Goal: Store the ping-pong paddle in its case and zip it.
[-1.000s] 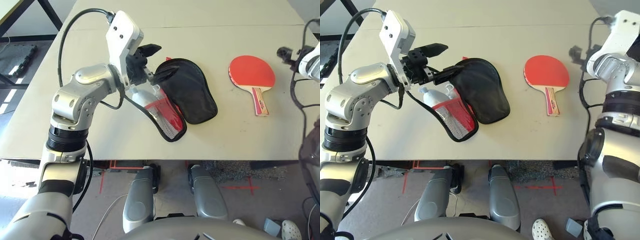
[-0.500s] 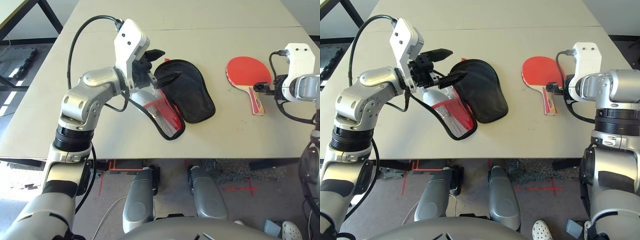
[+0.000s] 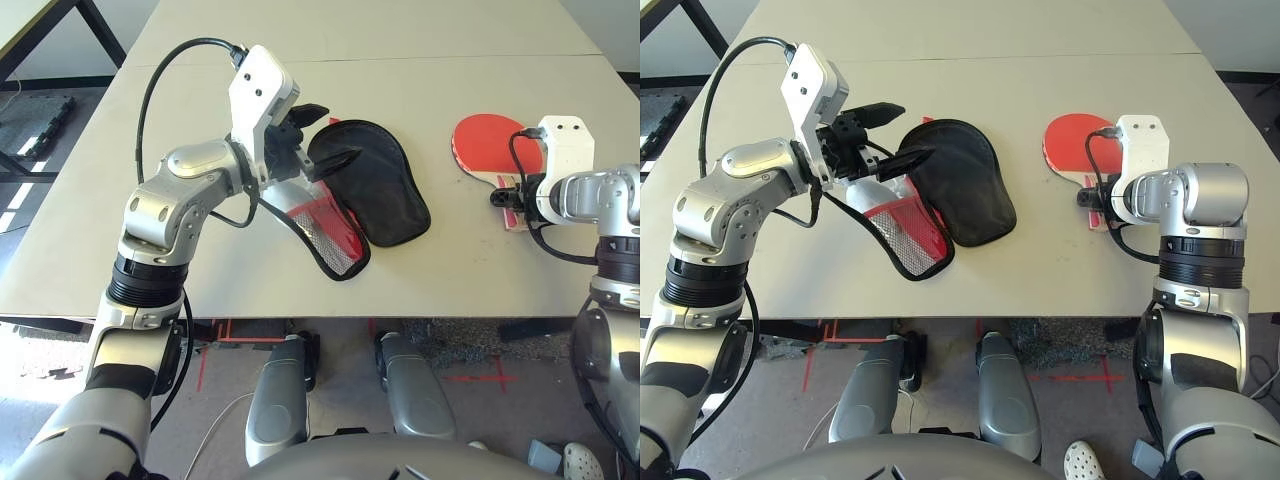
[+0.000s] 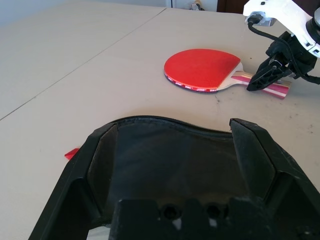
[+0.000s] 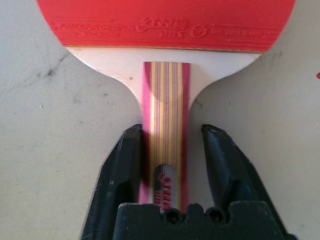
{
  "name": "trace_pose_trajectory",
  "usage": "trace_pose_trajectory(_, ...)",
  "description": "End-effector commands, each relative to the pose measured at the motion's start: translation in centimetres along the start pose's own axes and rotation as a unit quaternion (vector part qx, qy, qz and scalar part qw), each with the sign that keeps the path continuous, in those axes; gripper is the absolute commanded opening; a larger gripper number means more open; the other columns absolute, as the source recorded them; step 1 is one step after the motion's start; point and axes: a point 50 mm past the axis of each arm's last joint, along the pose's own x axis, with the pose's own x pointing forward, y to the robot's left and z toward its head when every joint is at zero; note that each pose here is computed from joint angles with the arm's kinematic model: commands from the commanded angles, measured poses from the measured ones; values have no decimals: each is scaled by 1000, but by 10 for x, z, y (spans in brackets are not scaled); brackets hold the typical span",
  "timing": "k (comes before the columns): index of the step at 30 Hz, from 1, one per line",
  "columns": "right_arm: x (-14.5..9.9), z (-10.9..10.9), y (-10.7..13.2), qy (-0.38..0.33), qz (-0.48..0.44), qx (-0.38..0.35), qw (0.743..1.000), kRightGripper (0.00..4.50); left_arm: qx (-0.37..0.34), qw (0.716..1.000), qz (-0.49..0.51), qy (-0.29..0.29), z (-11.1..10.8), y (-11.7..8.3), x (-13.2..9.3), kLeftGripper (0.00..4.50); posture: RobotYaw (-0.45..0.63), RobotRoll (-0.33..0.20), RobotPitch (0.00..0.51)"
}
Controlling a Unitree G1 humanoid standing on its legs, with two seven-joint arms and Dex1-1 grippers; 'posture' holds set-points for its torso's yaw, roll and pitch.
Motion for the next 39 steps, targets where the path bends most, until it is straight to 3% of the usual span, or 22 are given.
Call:
trace_pose_trajectory(1,-2,0,1,-20,-6,-22,1000,1044,6,1000,-4,5,-1,-5,0,4500,-28,0,194)
trace_pose_trajectory(6,-9,14,13,-108,-6,-88,990,1041,5,1000,-5,7,-2,-5,0,4500,-29,0,197)
trace_pose_trajectory(14,-17,22,53,-174,65,-137,973,1041,7,1000,3,11,-3,-4,-2,4500,-15,0,200)
trace_pose_trajectory(21,-19,23,105,-161,142,-152,965,1041,10,1000,13,18,-5,-4,-4,4500,18,0,207)
trace_pose_trajectory(27,-15,14,132,-134,176,-154,963,1041,4,1000,20,22,-10,-7,-6,4500,39,0,215)
trace_pose_trajectory(39,-18,1,148,-65,213,-169,960,1041,0,999,30,23,-12,-9,-8,4500,59,0,220)
